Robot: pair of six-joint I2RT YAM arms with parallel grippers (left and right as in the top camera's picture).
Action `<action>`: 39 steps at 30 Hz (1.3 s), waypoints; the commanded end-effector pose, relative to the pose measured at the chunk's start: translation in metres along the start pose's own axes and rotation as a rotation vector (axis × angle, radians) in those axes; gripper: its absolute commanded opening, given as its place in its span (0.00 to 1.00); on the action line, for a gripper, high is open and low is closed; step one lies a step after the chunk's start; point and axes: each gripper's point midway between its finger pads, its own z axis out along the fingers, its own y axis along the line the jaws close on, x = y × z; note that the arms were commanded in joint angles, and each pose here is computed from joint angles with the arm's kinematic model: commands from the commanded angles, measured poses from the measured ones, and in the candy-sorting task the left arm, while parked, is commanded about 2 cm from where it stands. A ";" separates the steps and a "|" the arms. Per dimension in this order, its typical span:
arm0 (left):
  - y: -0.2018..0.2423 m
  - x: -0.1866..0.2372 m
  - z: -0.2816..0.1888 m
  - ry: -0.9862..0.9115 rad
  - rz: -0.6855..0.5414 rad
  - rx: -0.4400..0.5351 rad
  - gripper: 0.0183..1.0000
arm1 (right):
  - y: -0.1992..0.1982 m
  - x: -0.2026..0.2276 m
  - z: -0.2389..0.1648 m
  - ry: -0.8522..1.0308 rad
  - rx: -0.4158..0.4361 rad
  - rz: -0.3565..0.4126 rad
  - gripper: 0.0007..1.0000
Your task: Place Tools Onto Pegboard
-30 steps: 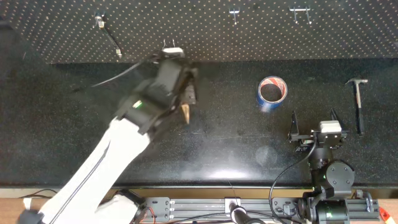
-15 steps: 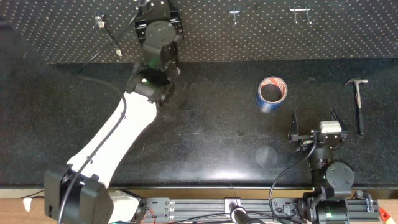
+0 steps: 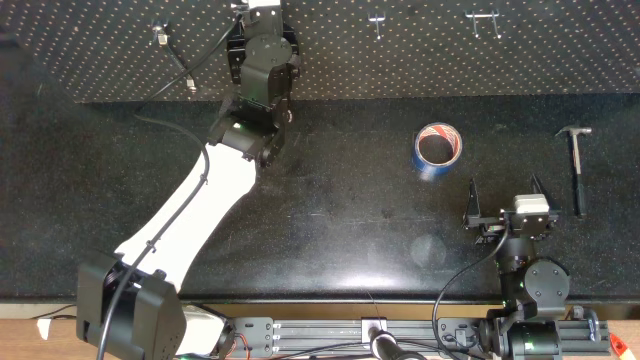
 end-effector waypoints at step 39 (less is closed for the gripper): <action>0.020 0.014 0.008 -0.245 -0.187 0.086 0.01 | 0.001 0.001 0.000 0.000 -0.005 -0.010 0.97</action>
